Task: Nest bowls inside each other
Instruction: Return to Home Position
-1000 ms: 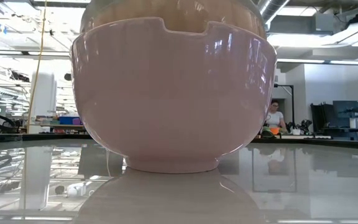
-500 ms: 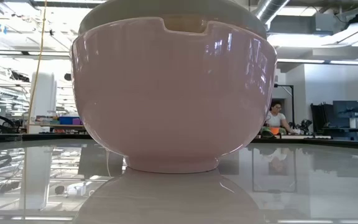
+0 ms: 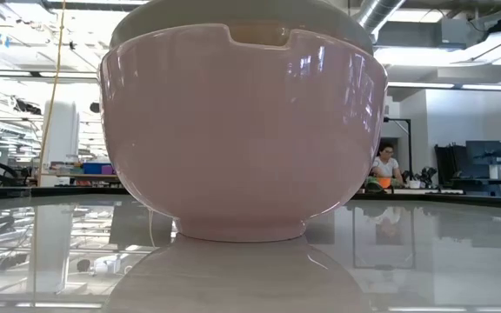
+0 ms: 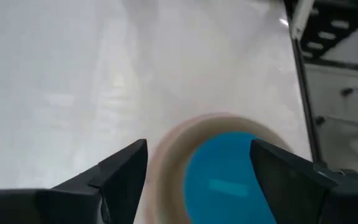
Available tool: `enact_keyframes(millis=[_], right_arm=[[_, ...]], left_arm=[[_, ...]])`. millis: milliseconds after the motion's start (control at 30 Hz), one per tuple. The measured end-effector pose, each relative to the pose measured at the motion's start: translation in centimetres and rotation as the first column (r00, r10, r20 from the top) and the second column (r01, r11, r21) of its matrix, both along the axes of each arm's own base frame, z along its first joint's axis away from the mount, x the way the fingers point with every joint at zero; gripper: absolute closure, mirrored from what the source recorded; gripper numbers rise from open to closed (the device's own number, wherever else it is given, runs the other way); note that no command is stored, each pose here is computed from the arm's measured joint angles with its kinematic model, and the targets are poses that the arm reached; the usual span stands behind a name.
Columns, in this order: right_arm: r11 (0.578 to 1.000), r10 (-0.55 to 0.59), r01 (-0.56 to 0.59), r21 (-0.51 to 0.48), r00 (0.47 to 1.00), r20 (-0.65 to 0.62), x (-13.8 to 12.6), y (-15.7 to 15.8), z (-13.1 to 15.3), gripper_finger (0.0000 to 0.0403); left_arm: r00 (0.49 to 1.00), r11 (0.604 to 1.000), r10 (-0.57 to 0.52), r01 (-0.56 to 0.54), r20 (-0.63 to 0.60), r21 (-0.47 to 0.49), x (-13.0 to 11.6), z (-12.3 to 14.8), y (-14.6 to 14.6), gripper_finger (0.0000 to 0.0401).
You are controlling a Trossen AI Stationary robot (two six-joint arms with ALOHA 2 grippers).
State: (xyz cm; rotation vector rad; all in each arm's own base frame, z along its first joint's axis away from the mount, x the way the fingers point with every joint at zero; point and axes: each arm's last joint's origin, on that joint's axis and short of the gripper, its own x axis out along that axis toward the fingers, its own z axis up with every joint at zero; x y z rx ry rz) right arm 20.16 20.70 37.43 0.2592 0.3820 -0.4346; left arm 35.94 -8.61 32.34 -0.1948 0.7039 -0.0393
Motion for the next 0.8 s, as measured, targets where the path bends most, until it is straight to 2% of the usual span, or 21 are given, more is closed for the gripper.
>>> enact_keyframes(millis=[167,367,600,800], right_arm=[[0.999,-0.026,0.027,-0.024,1.000,0.012,-1.4,-0.4,0.1,0.0203],[0.999,-0.037,0.037,-0.040,0.999,-0.009,-3.7,-3.3,1.8,0.0237],[0.999,-0.034,0.033,-0.038,0.999,-0.018,-6.8,-7.4,3.7,0.0261],[0.999,-0.010,0.011,0.039,1.000,-0.017,-9.7,-11.1,2.2,0.0268]], left_arm=[[0.993,0.997,0.053,-0.058,0.110,0.043,-2.8,4.0,1.7,0.0129],[0.973,0.989,0.113,-0.130,0.203,0.073,-6.6,7.6,3.5,0.0129],[0.970,0.976,0.164,-0.186,0.180,0.112,-10.2,9.1,4.6,0.0129],[0.958,0.960,0.212,-0.241,0.192,0.140,-13.1,10.0,5.4,0.0129]])
